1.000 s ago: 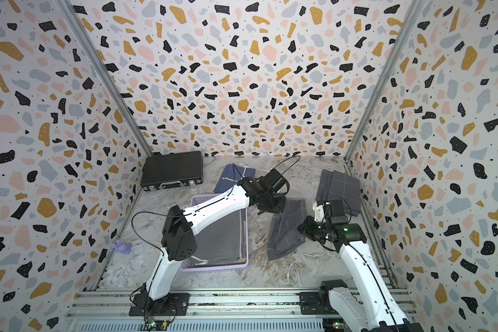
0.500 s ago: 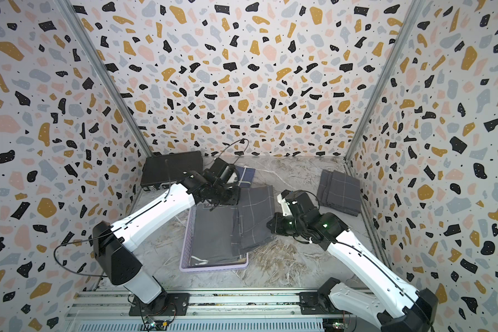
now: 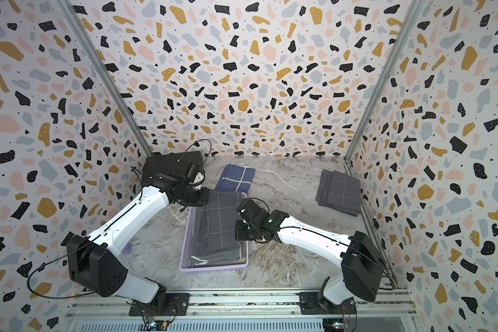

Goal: Put the folded pillowcase in the basket
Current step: Place the pillowcase in the basket.

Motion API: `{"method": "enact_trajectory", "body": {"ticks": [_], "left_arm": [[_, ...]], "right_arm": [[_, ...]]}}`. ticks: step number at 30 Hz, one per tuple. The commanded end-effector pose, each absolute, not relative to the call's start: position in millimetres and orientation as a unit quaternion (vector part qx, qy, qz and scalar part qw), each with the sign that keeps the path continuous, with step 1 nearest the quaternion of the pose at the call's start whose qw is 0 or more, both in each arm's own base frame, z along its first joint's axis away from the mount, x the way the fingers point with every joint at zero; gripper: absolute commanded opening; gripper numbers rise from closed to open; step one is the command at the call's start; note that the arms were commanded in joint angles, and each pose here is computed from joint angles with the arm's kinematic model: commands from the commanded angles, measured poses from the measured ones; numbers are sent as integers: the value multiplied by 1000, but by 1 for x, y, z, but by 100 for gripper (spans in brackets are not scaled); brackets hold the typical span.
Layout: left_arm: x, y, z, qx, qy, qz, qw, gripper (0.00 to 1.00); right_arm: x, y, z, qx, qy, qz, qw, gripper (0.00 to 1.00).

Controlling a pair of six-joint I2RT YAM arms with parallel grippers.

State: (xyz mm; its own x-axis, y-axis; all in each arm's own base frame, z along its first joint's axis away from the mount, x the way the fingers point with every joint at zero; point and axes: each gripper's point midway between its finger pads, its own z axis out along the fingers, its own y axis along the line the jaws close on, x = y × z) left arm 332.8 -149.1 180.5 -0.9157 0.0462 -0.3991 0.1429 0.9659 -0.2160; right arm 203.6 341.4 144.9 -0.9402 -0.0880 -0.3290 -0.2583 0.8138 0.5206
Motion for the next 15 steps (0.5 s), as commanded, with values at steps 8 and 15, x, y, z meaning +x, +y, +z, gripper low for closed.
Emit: {"method": "enact_trajectory", "body": {"ticks": [8, 15], "left_arm": [[353, -143, 154, 58, 975, -105, 185, 0], [352, -138, 123, 43, 983, -95, 152, 0]], "right_arm": [[206, 361, 101, -99, 951, 276, 103, 0], [207, 351, 93, -94, 956, 256, 109, 0]]}}
